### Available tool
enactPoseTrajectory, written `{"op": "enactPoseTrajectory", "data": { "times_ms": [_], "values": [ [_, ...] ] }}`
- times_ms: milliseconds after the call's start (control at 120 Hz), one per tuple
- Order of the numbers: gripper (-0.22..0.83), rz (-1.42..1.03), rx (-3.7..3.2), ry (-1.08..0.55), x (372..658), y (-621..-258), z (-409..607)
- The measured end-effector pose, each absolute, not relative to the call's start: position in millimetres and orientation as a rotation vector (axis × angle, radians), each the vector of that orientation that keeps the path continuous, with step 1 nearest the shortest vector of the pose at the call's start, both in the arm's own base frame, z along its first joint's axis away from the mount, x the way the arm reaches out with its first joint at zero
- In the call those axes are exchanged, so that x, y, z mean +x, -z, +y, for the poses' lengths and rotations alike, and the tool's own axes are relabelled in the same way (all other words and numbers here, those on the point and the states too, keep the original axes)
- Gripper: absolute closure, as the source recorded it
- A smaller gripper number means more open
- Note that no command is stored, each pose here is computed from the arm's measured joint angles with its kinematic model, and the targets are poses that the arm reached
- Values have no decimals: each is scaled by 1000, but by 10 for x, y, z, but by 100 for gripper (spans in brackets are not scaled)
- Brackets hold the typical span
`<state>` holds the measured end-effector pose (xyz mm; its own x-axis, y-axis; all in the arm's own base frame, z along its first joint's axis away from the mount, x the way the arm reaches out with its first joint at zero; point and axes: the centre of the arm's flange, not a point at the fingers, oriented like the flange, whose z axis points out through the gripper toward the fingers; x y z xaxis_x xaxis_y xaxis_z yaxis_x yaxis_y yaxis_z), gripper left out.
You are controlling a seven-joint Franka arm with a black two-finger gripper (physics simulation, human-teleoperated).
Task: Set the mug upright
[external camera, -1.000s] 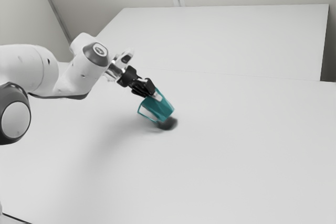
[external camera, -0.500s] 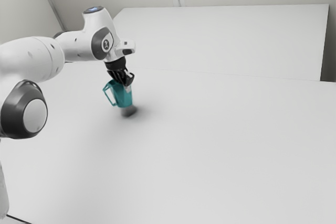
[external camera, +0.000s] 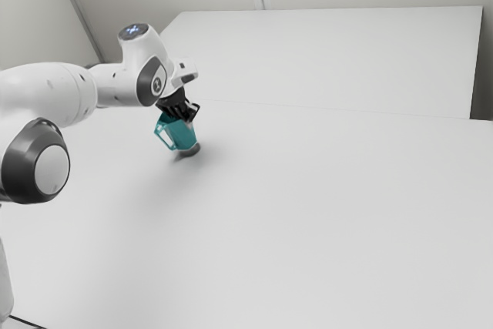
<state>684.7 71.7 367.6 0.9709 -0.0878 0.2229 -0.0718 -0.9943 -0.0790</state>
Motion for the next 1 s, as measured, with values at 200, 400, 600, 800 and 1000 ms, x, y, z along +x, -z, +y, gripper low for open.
{"op": "enactPoseTrajectory", "data": {
  "times_ms": [200, 400, 600, 800, 1000],
  "values": [
    [77, 58, -3047, 347, 6826, -3588, 728],
    [49, 21, -3052, 336, 6825, -3506, 724],
    [19, 0, -3053, 352, 6840, -3556, 709],
    [8, 63, -3016, 511, 7047, -4583, 458],
    [3, 82, -3081, 393, 6639, -5646, 222]
  ]
}}
